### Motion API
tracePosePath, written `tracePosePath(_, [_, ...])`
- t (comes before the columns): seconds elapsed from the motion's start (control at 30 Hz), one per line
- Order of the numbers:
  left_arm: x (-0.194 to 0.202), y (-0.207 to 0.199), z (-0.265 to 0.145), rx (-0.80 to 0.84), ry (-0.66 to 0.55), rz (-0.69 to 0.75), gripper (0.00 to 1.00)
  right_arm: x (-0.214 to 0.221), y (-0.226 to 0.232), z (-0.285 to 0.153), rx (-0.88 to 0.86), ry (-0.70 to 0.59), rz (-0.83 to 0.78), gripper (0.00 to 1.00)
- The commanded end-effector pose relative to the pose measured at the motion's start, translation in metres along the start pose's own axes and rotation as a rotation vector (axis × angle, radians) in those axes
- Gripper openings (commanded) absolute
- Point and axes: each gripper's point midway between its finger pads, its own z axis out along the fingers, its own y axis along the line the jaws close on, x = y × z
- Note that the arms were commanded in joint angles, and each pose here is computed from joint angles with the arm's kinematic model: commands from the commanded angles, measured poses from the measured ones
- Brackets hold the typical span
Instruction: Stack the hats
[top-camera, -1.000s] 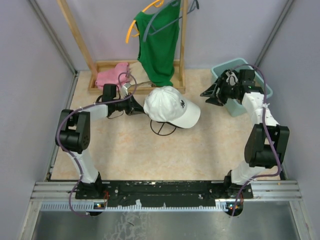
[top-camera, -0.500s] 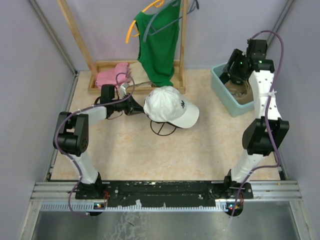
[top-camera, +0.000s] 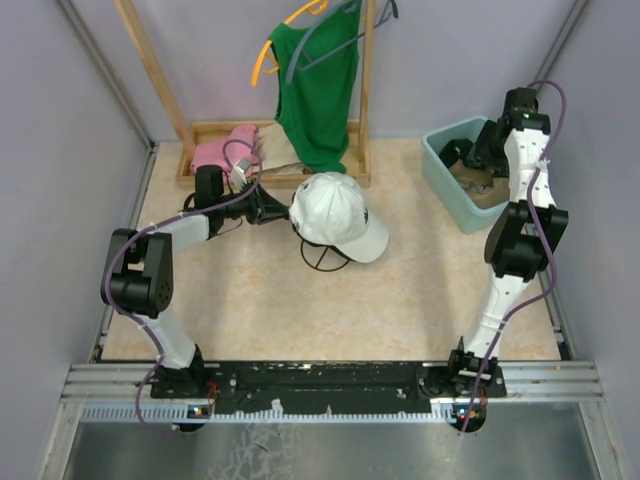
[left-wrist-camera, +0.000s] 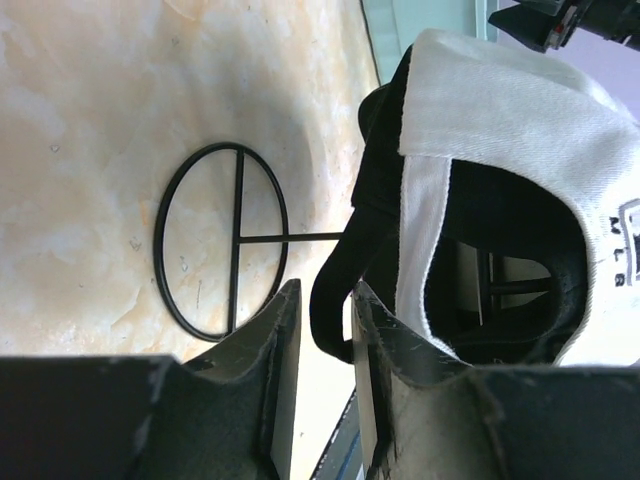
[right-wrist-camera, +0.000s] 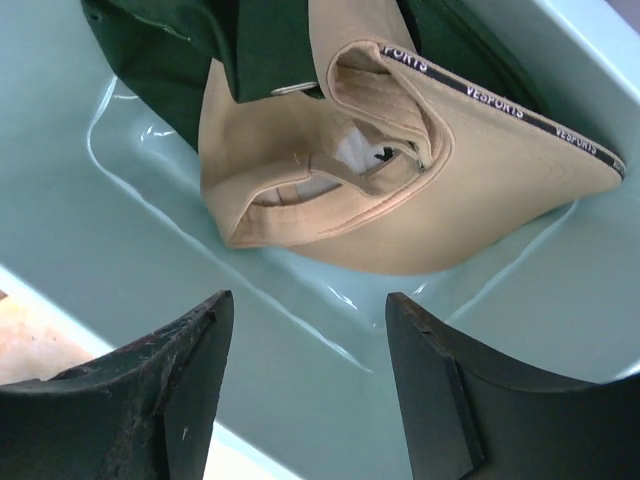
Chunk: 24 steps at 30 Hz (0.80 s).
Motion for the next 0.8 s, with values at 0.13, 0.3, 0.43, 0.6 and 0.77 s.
tracePosePath(0.13, [-0.014,-0.013,-0.005,0.028,-0.053,0.017,0.41,-0.041,0.022,0.017,-0.082,-0.151,0.102,0.62])
tracePosePath(0.3, [-0.019,-0.018,-0.008,0.026,-0.08,0.021,0.47,-0.044,0.046,0.043,-0.188,-0.141,0.241,0.62])
tracePosePath(0.43, [-0.023,-0.018,-0.011,0.018,-0.097,0.018,0.49,-0.041,0.054,0.06,-0.224,-0.151,0.4,0.62])
tracePosePath(0.6, [-0.03,-0.018,-0.017,0.003,-0.125,0.016,0.52,-0.038,0.061,0.075,-0.271,-0.157,0.588,0.62])
tracePosePath(0.77, [-0.033,-0.018,-0.022,-0.015,-0.138,0.022,0.52,-0.048,0.062,0.077,-0.336,-0.245,0.738,0.62])
